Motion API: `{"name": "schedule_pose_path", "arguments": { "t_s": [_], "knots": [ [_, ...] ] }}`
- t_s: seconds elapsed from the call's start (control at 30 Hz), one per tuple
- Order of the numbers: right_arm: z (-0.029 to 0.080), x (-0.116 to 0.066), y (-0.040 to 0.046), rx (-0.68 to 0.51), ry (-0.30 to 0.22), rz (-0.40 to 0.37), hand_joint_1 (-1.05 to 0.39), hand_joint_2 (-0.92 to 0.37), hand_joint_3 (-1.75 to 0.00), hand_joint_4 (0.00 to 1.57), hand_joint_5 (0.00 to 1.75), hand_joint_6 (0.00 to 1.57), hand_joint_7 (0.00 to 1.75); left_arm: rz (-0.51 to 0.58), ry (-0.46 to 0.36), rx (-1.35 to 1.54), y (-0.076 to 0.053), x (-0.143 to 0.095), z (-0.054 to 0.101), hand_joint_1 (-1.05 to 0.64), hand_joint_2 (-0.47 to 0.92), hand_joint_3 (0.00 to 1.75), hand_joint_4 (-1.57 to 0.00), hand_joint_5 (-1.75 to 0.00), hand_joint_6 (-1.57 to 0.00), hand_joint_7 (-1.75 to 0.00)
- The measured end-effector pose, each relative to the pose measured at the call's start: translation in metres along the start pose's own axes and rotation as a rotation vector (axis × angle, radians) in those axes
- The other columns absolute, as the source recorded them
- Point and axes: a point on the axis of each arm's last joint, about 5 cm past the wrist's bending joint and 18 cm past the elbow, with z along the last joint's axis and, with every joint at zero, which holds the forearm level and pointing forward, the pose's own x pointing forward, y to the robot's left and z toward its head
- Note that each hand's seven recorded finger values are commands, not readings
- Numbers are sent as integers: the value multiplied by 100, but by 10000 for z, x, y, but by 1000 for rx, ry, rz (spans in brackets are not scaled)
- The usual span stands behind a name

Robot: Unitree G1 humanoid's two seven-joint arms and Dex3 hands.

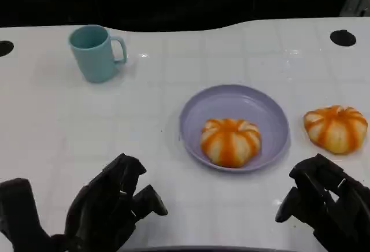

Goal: Grasp the bread from the table and place it into the plate.

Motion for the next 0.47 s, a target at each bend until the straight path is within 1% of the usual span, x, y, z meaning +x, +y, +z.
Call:
{"name": "schedule_pose_path", "arguments": {
  "t_s": [0.3,0.47],
  "knots": [
    [-9,-5,-34,6,3,-9,-53,-92,-21,59,175,53,148,-19,-3,-3,15,10,-7,-59,92,34,-82,-175,-59,-175],
    [-9,-5,-34,7,3,-9,-53,-92,-21,59,175,53,148,-18,-5,-2,17,11,-2,-60,92,35,-83,-175,-59,-175]
  ]
}}
